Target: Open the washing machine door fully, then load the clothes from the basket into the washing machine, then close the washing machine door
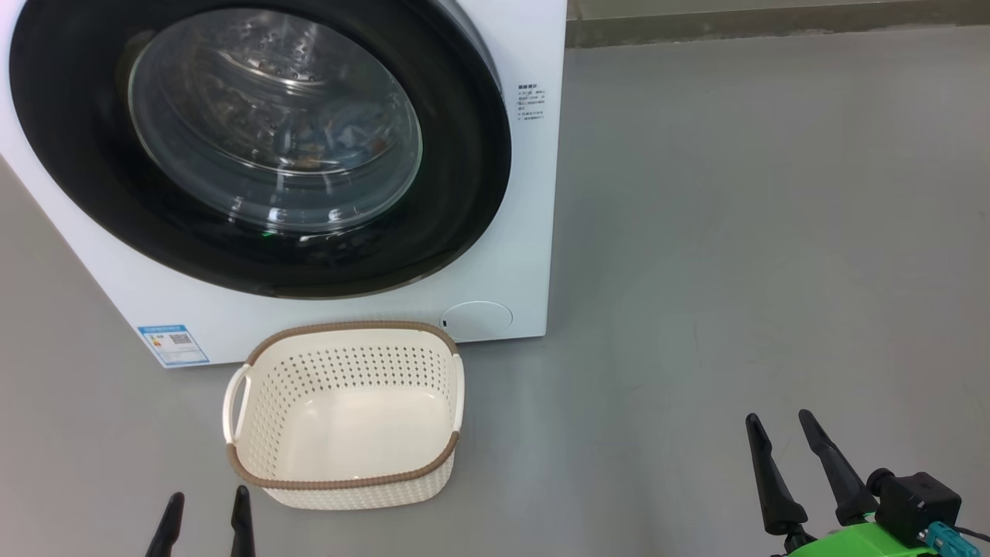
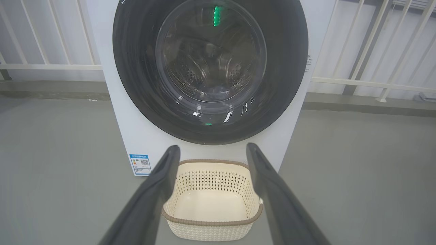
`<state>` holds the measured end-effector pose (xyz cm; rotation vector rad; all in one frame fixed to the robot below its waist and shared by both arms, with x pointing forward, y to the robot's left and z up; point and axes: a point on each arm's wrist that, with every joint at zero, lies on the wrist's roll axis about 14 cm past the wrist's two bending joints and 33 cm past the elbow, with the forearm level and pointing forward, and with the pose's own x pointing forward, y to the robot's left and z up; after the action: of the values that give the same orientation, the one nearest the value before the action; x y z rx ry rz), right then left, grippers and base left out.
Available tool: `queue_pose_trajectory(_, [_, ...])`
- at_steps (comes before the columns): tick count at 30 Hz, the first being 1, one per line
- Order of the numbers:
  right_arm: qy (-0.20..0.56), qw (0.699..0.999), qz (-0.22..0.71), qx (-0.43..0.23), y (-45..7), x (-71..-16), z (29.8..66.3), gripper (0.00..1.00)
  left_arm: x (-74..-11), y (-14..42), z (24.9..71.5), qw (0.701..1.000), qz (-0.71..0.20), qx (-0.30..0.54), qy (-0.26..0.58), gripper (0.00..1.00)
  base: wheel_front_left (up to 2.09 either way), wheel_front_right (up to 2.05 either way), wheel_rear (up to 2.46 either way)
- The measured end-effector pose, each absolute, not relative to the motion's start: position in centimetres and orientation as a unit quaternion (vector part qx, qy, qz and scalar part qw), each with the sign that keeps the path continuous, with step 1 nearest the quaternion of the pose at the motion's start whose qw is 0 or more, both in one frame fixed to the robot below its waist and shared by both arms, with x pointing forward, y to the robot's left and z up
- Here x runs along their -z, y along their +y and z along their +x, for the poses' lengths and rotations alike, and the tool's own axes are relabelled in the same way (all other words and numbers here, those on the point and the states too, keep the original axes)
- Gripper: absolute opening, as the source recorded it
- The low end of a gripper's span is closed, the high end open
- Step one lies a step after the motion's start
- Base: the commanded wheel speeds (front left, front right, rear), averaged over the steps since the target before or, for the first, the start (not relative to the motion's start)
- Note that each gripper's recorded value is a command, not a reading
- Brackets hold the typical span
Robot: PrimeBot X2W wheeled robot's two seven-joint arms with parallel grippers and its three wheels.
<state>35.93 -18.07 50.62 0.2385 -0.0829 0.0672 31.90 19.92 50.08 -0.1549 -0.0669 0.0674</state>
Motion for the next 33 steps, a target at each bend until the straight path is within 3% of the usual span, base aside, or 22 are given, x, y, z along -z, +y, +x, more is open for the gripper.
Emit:
queue_pose_trajectory(8, [-0.043,0.991,0.119,-0.034,-18.0,-50.7,35.9,1.0,-50.3,19.8,31.9,0.996,-0.076,-0.03,-0.037,1.0,0.0,0.0,0.0])
queue_pose_trajectory(9, [-0.039,0.992,0.119,-0.033,-18.1,-50.5,35.9,0.0,-50.1,19.7,31.9,0.996,-0.079,-0.029,-0.033,0.0,0.0,0.0,0.0])
queue_pose_trajectory(14, [-0.002,0.991,0.129,-0.025,-18.1,-48.1,35.1,0.0,-48.4,19.2,31.6,0.995,-0.096,-0.031,-0.006,0.0,0.0,0.0,0.0])
queue_pose_trajectory(33, [0.018,0.974,0.224,0.002,-18.9,-47.4,35.1,0.0,-46.9,19.6,31.7,0.979,-0.198,-0.05,0.025,0.0,0.0,0.0,0.0])
